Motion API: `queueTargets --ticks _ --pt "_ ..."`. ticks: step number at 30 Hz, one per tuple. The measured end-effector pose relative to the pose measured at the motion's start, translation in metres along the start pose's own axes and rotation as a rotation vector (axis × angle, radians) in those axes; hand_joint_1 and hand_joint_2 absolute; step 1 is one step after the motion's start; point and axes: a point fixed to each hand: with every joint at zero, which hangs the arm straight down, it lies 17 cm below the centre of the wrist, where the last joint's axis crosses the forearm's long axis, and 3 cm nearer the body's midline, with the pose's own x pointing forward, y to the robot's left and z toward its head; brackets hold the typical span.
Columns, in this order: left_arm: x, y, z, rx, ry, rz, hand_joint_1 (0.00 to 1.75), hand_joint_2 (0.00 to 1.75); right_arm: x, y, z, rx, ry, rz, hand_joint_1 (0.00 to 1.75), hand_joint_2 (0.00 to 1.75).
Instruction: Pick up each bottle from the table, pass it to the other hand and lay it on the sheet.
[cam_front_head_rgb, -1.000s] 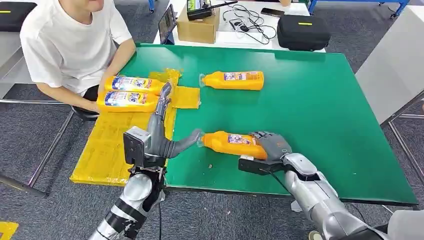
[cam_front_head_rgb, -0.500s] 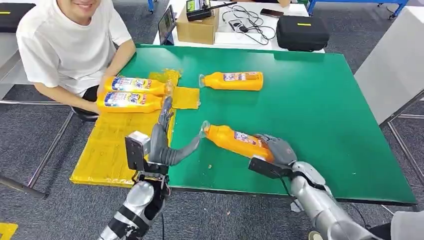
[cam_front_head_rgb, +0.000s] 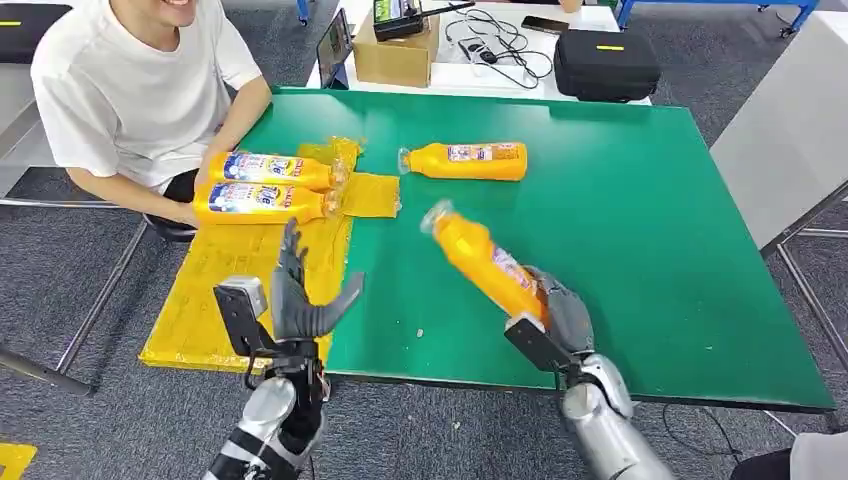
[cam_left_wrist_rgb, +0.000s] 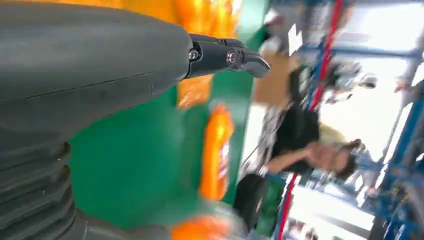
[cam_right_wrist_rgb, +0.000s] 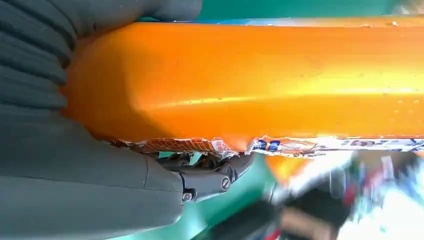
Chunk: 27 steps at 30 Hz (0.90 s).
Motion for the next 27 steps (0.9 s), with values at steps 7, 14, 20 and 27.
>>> queueTargets --ticks 7,14,20,27 --pt "-0.014 0.003 0.018 -0.008 0.043 0.02 0.0 1.75 0.028 -0.024 0.003 -0.119 -0.037 -0.096 1.75 1.75" --pt "-0.028 -0.012 0.042 -0.105 0.081 0.035 0.0 1.75 0.046 -0.053 0.013 -0.252 -0.077 -0.23 1.75 1.75" --pt "-0.041 -0.05 0.068 -0.259 0.116 0.074 0.0 1.75 0.082 -0.01 0.023 -0.062 -0.15 -0.375 1.75 1.75" --pt "-0.041 -0.079 0.078 -0.345 0.188 0.264 0.0 1.75 0.139 0.087 0.058 0.226 -0.3 -0.3 1.75 1.75"
